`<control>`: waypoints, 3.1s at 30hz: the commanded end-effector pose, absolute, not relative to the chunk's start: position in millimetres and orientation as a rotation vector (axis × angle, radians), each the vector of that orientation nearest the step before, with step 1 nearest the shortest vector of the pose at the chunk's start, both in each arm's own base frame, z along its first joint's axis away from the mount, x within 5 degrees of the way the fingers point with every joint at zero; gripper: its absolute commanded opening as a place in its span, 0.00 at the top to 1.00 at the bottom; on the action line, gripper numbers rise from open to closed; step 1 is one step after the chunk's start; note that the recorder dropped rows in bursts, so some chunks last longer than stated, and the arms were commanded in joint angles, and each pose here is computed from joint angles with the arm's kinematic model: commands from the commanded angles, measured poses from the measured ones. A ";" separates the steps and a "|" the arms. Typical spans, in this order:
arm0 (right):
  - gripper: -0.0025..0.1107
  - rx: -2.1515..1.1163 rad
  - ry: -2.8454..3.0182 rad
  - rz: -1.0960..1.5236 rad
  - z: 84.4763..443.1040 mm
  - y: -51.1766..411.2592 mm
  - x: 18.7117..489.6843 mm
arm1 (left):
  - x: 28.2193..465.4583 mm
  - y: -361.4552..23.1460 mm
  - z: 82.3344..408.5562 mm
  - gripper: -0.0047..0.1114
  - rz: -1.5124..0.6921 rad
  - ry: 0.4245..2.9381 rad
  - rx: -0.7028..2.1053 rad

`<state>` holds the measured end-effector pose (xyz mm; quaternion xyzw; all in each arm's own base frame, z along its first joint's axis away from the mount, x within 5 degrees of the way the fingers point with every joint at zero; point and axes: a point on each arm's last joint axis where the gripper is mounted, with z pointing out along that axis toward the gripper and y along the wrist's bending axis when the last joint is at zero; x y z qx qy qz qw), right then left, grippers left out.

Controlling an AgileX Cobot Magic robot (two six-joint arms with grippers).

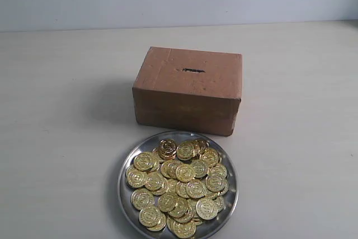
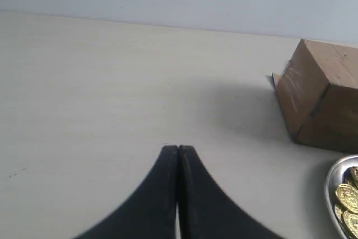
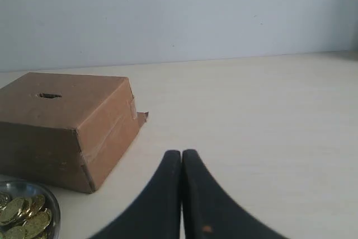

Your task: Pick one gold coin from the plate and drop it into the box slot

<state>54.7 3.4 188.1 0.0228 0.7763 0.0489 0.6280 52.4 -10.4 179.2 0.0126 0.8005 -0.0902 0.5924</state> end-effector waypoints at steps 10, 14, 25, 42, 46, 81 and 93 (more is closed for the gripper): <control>0.98 -0.038 1.344 -0.005 225.7 1.5 54.2 | 55.6 -10.0 203.8 0.96 -0.273 1.593 -0.023; 0.98 0.449 1.086 0.611 242.1 -4.6 48.7 | 55.6 -6.8 214.1 0.96 -0.612 1.456 -0.376; 0.98 0.321 1.311 0.798 264.9 12.2 45.4 | 44.6 -21.9 235.8 0.96 -0.697 1.616 -0.196; 0.98 -0.496 1.892 0.538 279.3 118.2 163.8 | 52.9 -52.5 277.0 0.96 -0.127 1.425 1.004; 0.98 -0.551 1.921 0.504 280.0 137.2 189.4 | 56.0 -51.8 264.2 0.96 -0.102 1.447 1.016; 0.97 -0.955 2.364 0.324 260.7 185.6 251.3 | 45.2 -48.2 241.9 0.96 -0.092 1.356 1.026; 0.43 -0.976 2.503 0.376 222.3 215.4 281.5 | 41.4 -46.4 244.0 0.96 -0.085 1.325 1.011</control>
